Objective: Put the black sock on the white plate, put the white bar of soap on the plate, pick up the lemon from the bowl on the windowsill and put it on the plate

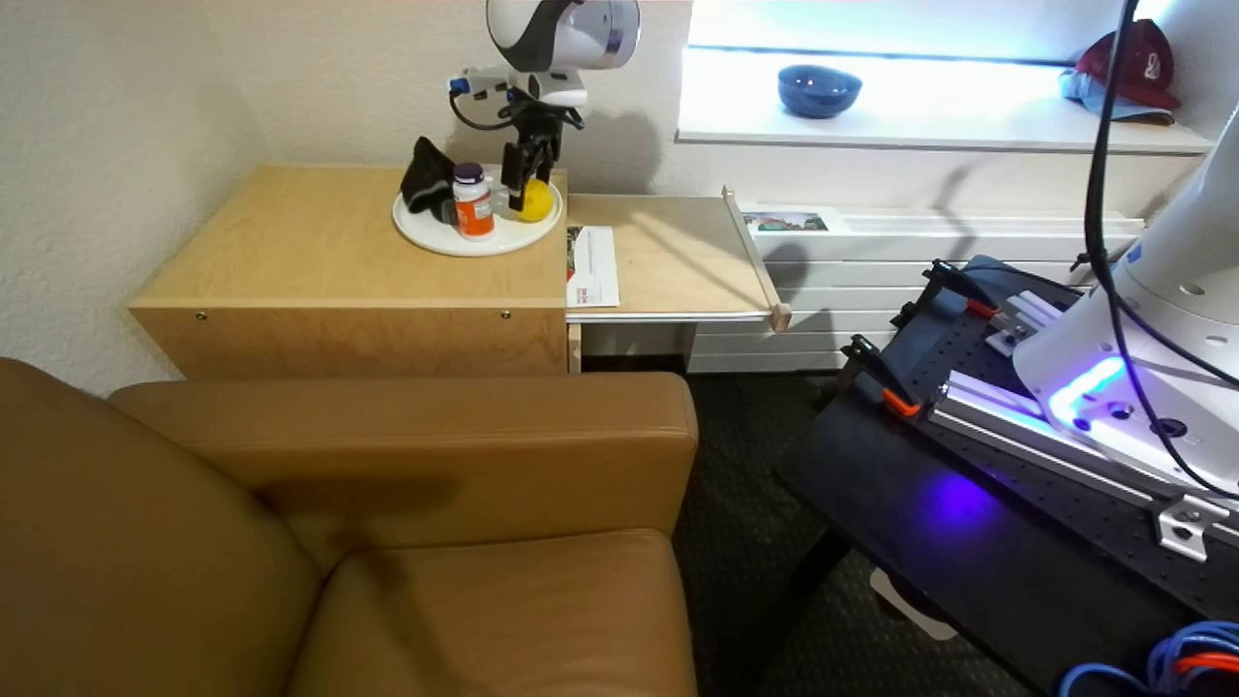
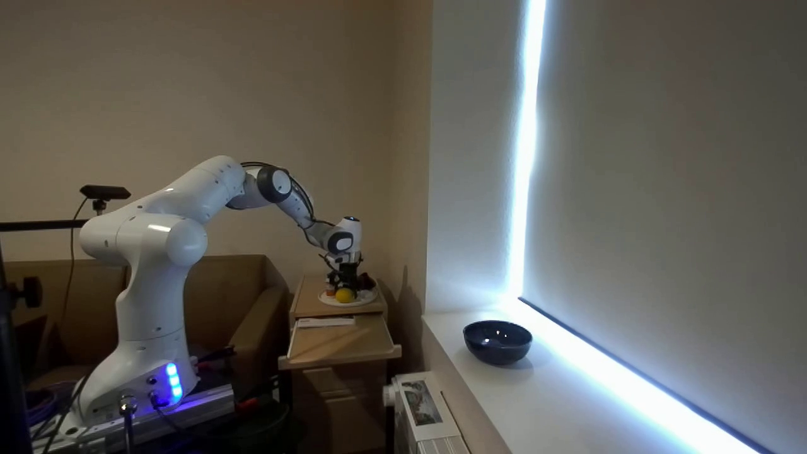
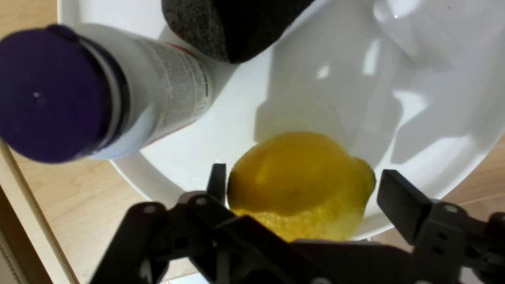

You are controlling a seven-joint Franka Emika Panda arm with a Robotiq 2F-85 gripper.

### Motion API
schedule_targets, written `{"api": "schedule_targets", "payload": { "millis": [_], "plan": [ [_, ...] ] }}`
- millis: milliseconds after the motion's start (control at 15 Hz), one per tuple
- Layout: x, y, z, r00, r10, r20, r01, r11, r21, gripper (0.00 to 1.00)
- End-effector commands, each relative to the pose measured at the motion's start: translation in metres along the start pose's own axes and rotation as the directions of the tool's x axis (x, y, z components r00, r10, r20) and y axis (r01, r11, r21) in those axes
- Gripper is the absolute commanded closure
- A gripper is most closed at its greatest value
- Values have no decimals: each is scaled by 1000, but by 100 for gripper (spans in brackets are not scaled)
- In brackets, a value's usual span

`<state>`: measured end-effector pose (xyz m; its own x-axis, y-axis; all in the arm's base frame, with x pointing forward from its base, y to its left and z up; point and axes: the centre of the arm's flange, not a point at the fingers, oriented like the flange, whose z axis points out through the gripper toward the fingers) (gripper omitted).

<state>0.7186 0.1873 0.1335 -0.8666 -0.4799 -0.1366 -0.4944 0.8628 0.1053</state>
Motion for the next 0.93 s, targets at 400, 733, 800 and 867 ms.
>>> {"api": "schedule_targets", "payload": {
  "millis": [400,733,800,867],
  "plan": [
    [-4,-35,-74,983,88,161,-82,996,-42,0],
    [5,-43,-172,927,103,361,-30,979,-202,0],
    [17,-41,-198,908,93,408,0,975,-223,0],
    [26,-41,-215,887,78,456,37,971,-237,0]
  ]
}}
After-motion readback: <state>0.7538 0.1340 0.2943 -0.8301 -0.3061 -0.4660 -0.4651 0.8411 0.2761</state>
